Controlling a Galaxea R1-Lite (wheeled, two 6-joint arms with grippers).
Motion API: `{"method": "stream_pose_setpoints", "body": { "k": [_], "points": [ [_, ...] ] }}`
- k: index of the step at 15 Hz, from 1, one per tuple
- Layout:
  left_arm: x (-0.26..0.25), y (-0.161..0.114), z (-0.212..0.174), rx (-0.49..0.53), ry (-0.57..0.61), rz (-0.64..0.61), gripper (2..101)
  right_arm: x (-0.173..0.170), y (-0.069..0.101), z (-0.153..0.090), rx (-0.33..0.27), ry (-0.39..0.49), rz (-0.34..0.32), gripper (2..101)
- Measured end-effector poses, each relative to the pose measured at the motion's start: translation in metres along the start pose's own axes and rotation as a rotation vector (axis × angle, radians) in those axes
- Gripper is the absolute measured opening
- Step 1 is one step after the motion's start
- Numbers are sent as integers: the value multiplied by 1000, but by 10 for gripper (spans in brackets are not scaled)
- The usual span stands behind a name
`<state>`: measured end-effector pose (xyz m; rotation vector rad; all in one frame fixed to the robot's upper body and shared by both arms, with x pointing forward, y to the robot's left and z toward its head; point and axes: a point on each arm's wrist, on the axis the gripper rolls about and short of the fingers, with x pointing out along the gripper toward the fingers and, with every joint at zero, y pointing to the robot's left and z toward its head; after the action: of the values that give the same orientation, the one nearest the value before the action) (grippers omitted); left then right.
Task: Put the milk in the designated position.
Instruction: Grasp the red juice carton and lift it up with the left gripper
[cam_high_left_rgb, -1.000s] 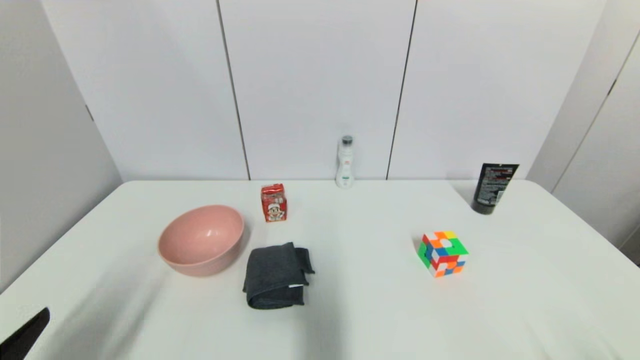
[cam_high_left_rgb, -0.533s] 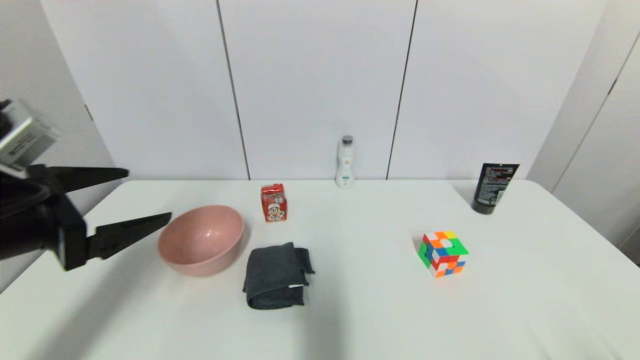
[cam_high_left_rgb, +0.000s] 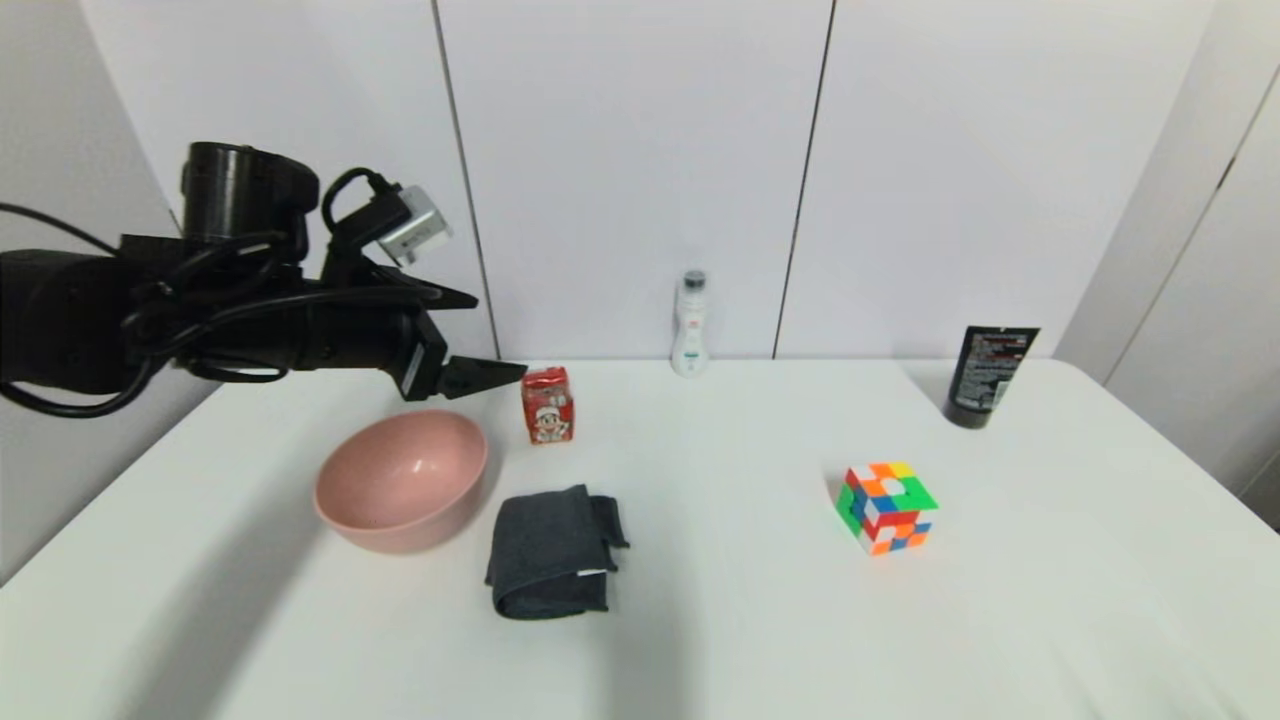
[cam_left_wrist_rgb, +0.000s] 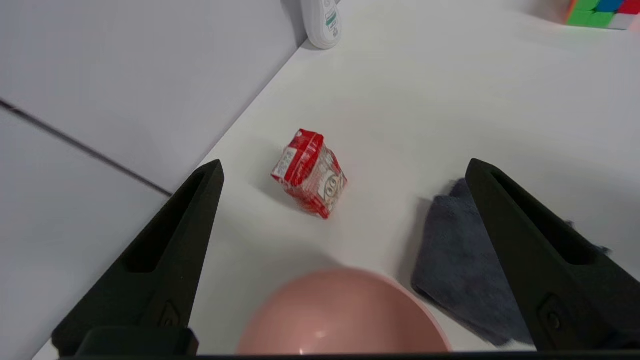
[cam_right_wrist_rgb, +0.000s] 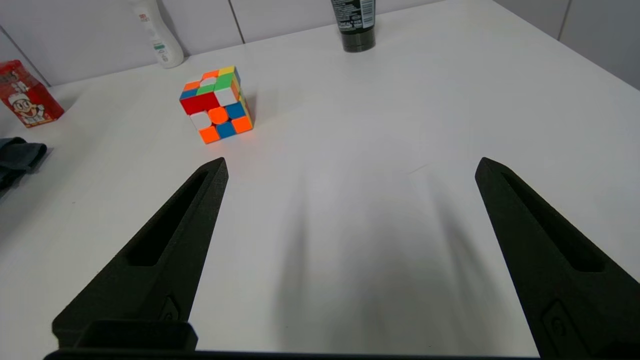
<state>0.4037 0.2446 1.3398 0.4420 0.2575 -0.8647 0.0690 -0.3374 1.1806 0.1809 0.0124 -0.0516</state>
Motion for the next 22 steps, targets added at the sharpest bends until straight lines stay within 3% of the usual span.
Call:
{"method": "stream_pose_setpoints", "body": {
  "k": [7,15,16,19,22],
  "points": [
    [85,33,-47,-94,98,-64,979,0,0,0,0,0,0,980],
    [127,45,-79,-153,148,-90,979,0,0,0,0,0,0,980],
    [129,45,-82,-155,152,-92,937,0,0,0,0,0,0,980],
    [134,46,-85,-156,154,-94,666,0,0,0,0,0,0,980],
    [135,47,-86,-154,154,-94,469,0,0,0,0,0,0,980]
  ]
}}
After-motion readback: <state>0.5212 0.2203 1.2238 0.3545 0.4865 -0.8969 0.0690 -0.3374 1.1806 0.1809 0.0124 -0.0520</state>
